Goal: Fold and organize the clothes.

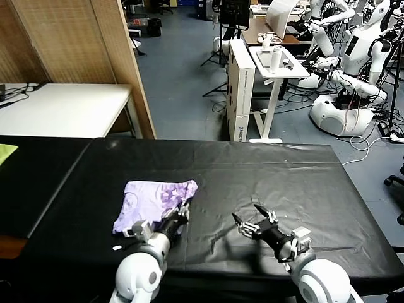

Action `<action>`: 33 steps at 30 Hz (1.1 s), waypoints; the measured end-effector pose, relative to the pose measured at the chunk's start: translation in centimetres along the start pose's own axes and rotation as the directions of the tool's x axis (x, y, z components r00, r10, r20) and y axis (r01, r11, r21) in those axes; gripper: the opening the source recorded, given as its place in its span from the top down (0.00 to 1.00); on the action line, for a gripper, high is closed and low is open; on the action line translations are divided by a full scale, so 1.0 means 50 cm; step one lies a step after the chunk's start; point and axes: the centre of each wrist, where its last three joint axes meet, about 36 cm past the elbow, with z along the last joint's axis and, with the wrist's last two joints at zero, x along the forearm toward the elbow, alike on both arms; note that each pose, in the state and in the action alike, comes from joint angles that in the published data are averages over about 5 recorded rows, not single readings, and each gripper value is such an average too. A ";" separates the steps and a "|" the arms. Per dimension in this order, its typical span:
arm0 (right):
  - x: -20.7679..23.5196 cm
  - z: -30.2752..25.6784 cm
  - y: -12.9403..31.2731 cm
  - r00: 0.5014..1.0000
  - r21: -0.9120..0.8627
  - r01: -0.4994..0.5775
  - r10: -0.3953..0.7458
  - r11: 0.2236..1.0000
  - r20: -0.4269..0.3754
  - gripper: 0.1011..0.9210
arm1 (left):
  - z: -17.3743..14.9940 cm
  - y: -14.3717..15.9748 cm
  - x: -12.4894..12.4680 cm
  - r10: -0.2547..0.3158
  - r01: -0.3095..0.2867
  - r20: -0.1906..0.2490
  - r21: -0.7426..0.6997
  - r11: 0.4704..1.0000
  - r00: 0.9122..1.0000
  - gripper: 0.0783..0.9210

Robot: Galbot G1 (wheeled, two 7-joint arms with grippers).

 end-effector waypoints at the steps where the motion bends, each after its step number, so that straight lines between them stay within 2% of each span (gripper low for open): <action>1: -0.003 -0.003 0.003 1.000 -0.029 0.015 -0.015 0.999 -0.009 0.02 | 0.000 -0.002 0.003 0.007 -0.007 0.001 -0.001 1.000 1.000 0.60; 4: -0.017 -0.009 0.014 0.998 -0.131 0.055 -0.060 0.990 -0.036 0.02 | -0.016 -0.002 0.017 0.027 -0.028 0.021 0.014 1.000 0.999 0.37; 7: -0.040 -0.014 0.028 0.994 -0.211 0.083 -0.095 0.974 -0.049 0.02 | -0.049 0.005 0.033 0.038 -0.041 0.067 0.040 0.998 0.997 0.16; 10: -0.071 -0.016 0.045 0.992 -0.248 0.101 -0.117 0.963 -0.051 0.02 | -0.080 0.019 0.052 0.029 -0.033 0.111 0.038 0.999 0.993 0.04; 15: -0.133 -0.010 0.077 0.985 -0.291 0.140 -0.164 0.946 -0.058 0.02 | -0.101 0.043 0.079 -0.007 0.007 0.146 0.004 1.000 0.989 0.02; 20: -0.192 0.004 0.112 0.976 -0.331 0.169 -0.204 0.928 -0.072 0.02 | -0.101 0.057 0.093 -0.029 0.028 0.145 0.012 1.000 0.989 0.02; 22: -0.210 0.012 0.125 0.973 -0.346 0.175 -0.215 0.922 -0.079 0.06 | -0.101 0.061 0.097 -0.036 0.034 0.143 0.018 0.999 0.989 0.02; 26: -0.228 0.028 0.140 0.970 -0.368 0.178 -0.226 0.913 -0.091 0.30 | -0.102 0.069 0.105 -0.052 0.049 0.143 0.021 0.999 0.988 0.02; 33: -0.221 0.039 0.131 0.974 -0.364 0.153 -0.202 0.919 -0.100 0.84 | -0.103 0.082 0.117 -0.076 0.073 0.146 0.026 0.997 0.986 0.02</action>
